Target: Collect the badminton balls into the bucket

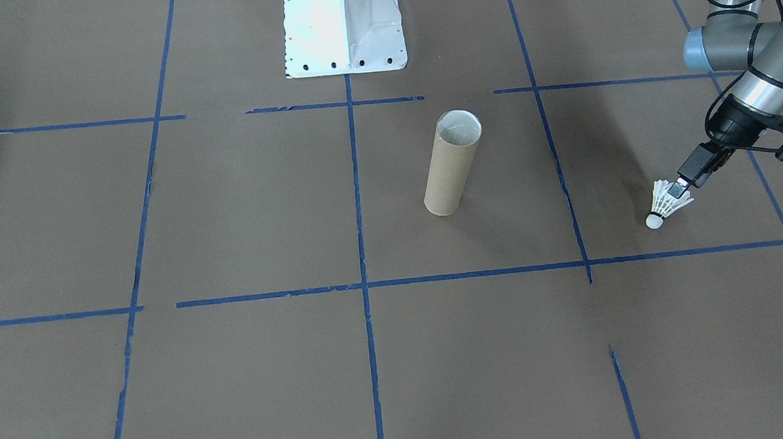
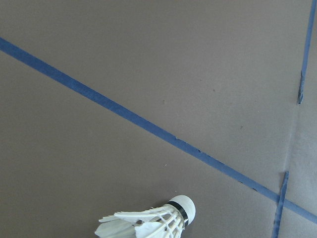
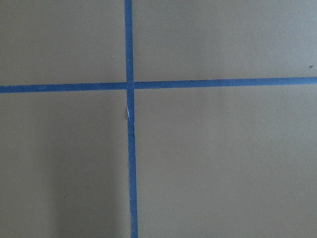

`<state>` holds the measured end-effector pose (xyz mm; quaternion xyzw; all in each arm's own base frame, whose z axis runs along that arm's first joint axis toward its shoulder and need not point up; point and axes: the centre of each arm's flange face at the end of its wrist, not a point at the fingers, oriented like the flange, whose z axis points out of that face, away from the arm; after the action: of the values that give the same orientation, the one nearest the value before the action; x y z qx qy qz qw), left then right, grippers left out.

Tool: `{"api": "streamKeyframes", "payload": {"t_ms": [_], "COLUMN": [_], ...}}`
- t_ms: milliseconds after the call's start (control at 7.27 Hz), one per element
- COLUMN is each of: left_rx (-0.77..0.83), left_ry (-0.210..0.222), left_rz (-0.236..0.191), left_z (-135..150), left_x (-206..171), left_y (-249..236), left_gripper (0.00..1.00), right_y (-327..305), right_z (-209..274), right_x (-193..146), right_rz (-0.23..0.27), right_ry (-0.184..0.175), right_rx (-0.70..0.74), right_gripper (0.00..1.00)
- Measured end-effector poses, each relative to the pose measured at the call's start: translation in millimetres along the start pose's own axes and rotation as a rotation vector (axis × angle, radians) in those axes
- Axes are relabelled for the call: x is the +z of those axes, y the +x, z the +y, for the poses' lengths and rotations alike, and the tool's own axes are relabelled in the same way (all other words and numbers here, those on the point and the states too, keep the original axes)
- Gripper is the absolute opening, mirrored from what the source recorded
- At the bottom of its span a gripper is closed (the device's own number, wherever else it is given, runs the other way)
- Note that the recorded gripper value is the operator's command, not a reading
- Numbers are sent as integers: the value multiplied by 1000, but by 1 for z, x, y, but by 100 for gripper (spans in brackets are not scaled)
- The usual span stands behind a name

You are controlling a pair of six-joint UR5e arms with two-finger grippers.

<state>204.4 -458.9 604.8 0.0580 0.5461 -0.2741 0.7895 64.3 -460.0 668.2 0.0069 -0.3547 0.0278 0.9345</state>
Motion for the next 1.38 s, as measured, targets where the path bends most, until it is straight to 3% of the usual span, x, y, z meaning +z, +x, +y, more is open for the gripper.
{"api": "streamKeyframes", "payload": {"t_ms": [275, 688, 1101, 1239, 1376], "left_rx": [-37, -45, -41, -40, -37], "left_ry": [-6, -3, -2, -2, -4], "left_rz": [23, 29, 24, 24, 25], "left_z": [-2, 2, 8, 8, 9], "left_x": [11, 22, 30, 30, 30], "left_y": [5, 8, 9, 9, 9], "left_gripper": [99, 76, 11, 0, 0], "right_y": [0, 0, 0, 0, 0], "right_z": [0, 0, 0, 0, 0], "right_x": [0, 0, 0, 0, 0], "right_rz": [0, 0, 1, 0, 0], "right_ry": [0, 0, 0, 0, 0], "right_rx": [0, 1, 0, 0, 0], "right_gripper": [100, 100, 100, 100, 100]}}
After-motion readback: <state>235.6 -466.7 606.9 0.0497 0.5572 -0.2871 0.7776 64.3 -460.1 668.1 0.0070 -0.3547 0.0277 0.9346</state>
